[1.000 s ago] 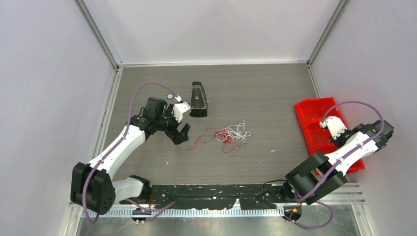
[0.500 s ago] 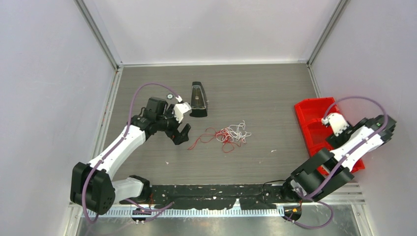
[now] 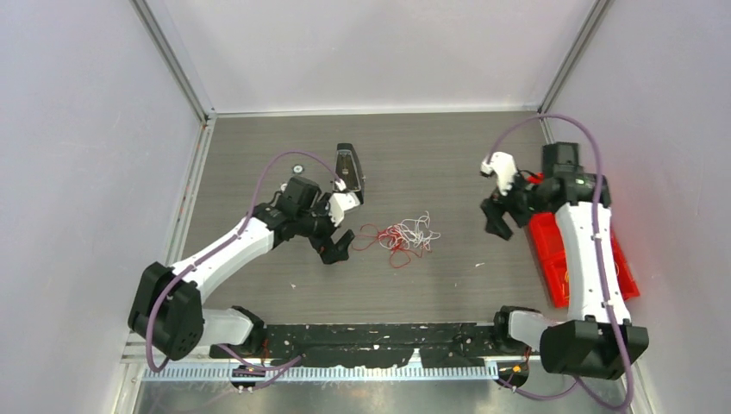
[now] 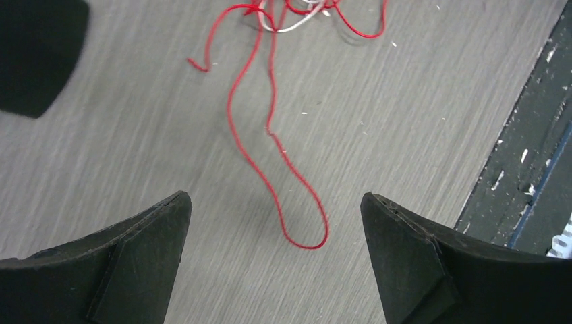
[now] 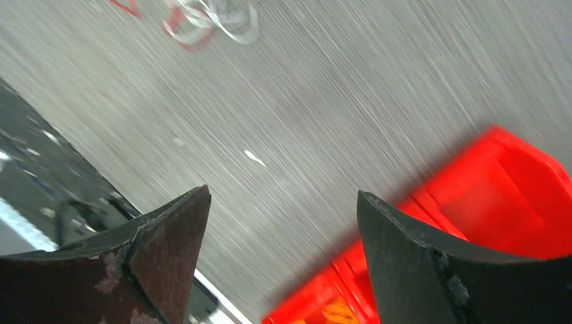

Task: Untangle the cables

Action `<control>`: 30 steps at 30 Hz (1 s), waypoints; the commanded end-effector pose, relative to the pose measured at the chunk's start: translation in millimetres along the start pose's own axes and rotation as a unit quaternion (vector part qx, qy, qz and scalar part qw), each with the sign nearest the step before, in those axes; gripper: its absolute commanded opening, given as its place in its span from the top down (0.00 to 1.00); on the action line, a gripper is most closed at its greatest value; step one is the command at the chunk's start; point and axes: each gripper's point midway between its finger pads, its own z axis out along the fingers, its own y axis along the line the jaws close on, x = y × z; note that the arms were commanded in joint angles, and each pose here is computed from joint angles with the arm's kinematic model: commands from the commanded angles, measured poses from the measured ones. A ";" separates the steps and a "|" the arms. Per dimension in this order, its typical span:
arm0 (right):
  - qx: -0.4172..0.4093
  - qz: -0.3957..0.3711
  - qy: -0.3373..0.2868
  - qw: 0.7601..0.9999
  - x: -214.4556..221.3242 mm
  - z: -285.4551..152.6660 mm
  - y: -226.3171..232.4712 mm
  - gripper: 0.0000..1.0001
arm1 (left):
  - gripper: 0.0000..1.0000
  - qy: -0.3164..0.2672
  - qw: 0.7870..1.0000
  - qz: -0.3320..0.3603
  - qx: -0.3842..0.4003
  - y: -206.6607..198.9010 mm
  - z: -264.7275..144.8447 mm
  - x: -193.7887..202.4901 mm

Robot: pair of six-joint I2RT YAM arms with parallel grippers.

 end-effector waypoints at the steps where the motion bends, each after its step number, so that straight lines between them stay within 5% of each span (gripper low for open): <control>1: -0.056 0.132 -0.071 0.987 -64.5 40.9 29.0 0.14 | 0.01 -0.004 1.000 0.018 0.008 -3.9 12.7 -15.6; 5: -0.091 0.106 -0.077 0.987 -106.0 100.2 52.5 0.14 | 0.00 0.003 0.999 0.012 0.032 -10.8 18.1 -10.6; 15: -0.090 0.045 -0.005 0.995 -123.5 199.9 96.2 0.11 | 0.06 0.049 0.999 -0.002 -0.015 2.9 28.8 14.4; 17: -0.080 0.031 0.014 0.996 -119.4 213.2 100.8 0.11 | 0.19 0.059 0.998 0.000 -0.026 8.9 29.0 15.1; 24: -0.060 0.007 0.085 0.995 -86.4 247.8 107.2 0.21 | 0.95 0.063 0.997 0.025 -0.028 -1.1 -5.9 17.5; 30: -0.034 -0.014 0.119 0.992 -62.0 253.8 99.0 0.42 | 1.00 -0.034 0.996 0.016 -0.086 -2.1 -88.4 -17.3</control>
